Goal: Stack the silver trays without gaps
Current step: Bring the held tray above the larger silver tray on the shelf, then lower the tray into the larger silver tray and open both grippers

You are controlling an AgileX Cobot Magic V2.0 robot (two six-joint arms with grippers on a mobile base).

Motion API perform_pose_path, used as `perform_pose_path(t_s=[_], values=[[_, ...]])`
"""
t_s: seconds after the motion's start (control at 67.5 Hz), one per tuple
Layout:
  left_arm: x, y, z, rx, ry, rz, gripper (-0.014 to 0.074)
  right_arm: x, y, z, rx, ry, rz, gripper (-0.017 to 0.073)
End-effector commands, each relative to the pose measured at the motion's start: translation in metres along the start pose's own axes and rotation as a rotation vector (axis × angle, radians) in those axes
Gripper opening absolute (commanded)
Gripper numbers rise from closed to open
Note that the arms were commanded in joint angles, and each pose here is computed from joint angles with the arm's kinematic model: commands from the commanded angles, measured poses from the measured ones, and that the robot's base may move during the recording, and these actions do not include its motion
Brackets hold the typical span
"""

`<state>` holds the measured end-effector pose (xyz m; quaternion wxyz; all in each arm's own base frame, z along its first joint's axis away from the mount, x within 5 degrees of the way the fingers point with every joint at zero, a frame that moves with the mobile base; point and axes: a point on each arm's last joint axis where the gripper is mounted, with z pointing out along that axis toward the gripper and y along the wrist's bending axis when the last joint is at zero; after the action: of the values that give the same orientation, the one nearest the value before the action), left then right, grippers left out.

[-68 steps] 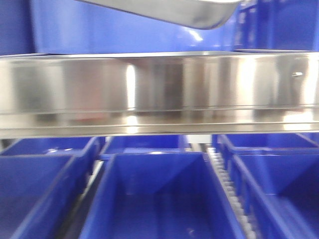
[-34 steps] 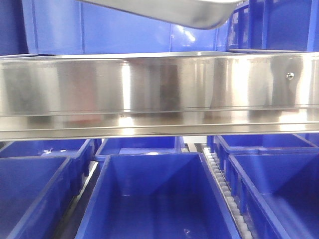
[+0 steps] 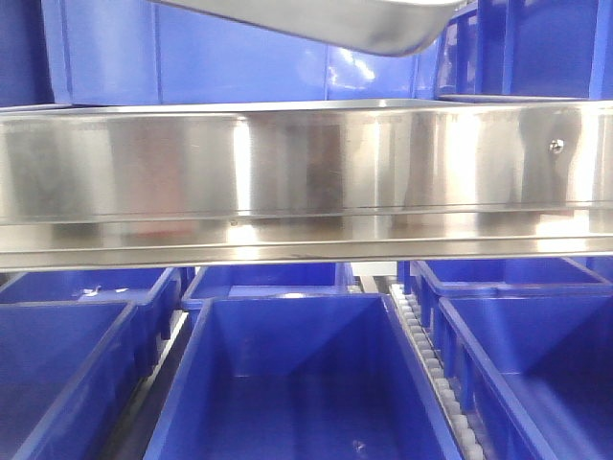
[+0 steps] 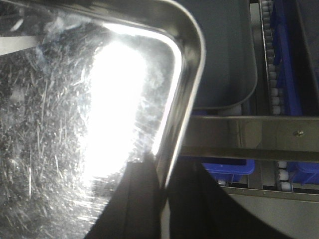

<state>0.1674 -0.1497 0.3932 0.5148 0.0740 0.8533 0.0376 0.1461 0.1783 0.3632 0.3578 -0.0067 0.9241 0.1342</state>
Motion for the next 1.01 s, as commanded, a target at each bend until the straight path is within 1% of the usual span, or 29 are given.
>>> perform_pose_path(t_s=[0.0, 0.207, 0.311, 0.43, 0.489, 0.533, 0.593, 0.681, 0.726, 0.741, 0.785, 0.815, 0.859, 0.874, 0.889, 0.948, 0.993], values=[[-0.003, -0.001, 0.0, 0.009, -0.034, 0.015, -0.0009, -0.005, 0.006, -0.006, -0.08, -0.052, -0.021, -0.0004], [-0.003, -0.001, 0.0, 0.011, -0.031, 0.013, -0.0009, -0.005, 0.006, -0.006, -0.08, -0.052, -0.021, -0.0004], [0.0, -0.003, 0.0, 0.028, 0.0, -0.004, -0.0009, -0.005, 0.006, -0.006, -0.08, -0.052, -0.021, -0.0004], [0.004, -0.006, -0.002, 0.079, 0.087, -0.075, -0.0009, -0.007, 0.003, -0.005, -0.061, -0.05, -0.02, -0.0004], [0.004, -0.006, -0.003, 0.102, 0.117, -0.106, -0.0009, -0.01, 0.0, -0.004, -0.051, -0.059, -0.028, -0.0004], [0.003, -0.007, -0.002, 0.118, 0.123, -0.125, -0.0009, -0.014, -0.003, -0.003, -0.039, -0.069, -0.022, -0.0004], [-0.001, -0.007, -0.002, 0.15, 0.128, -0.165, -0.0009, -0.024, -0.008, -0.003, -0.023, -0.091, -0.021, -0.0004], [-0.004, -0.005, 0.004, 0.18, 0.125, -0.215, -0.0009, -0.04, -0.009, -0.003, -0.024, -0.132, -0.028, -0.0004], [-0.005, -0.005, 0.008, 0.192, 0.128, -0.227, -0.0009, -0.049, -0.008, -0.002, -0.018, -0.149, -0.039, -0.0004], [-0.006, -0.006, 0.009, 0.202, 0.124, -0.221, -0.0009, -0.052, -0.008, -0.001, -0.014, -0.153, -0.037, -0.0004], [-0.007, -0.005, 0.014, 0.212, 0.129, -0.226, -0.0009, -0.06, -0.007, 0.002, -0.004, -0.162, -0.04, -0.0004], [-0.008, -0.006, 0.017, 0.234, 0.135, -0.23, -0.0009, -0.067, -0.005, 0.004, -0.008, -0.168, -0.046, -0.0004], [-0.009, -0.004, 0.023, 0.246, 0.141, -0.241, -0.0009, -0.073, -0.004, 0.01, -0.008, -0.159, -0.043, -0.0004], [-0.009, -0.006, 0.026, 0.255, 0.153, -0.247, -0.0009, -0.075, -0.003, 0.012, -0.012, -0.158, -0.05, -0.0004], [-0.01, -0.006, 0.029, 0.265, 0.15, -0.243, -0.0009, -0.079, -0.002, 0.013, -0.018, -0.16, -0.048, -0.0004], [-0.011, -0.002, 0.04, 0.265, 0.158, -0.262, -0.0009, -0.086, 0.002, 0.022, -0.031, -0.155, -0.047, -0.0004], [-0.012, 0.002, 0.049, 0.263, 0.163, -0.278, -0.0009, -0.093, 0.003, 0.03, -0.03, -0.158, -0.035, -0.0004]])
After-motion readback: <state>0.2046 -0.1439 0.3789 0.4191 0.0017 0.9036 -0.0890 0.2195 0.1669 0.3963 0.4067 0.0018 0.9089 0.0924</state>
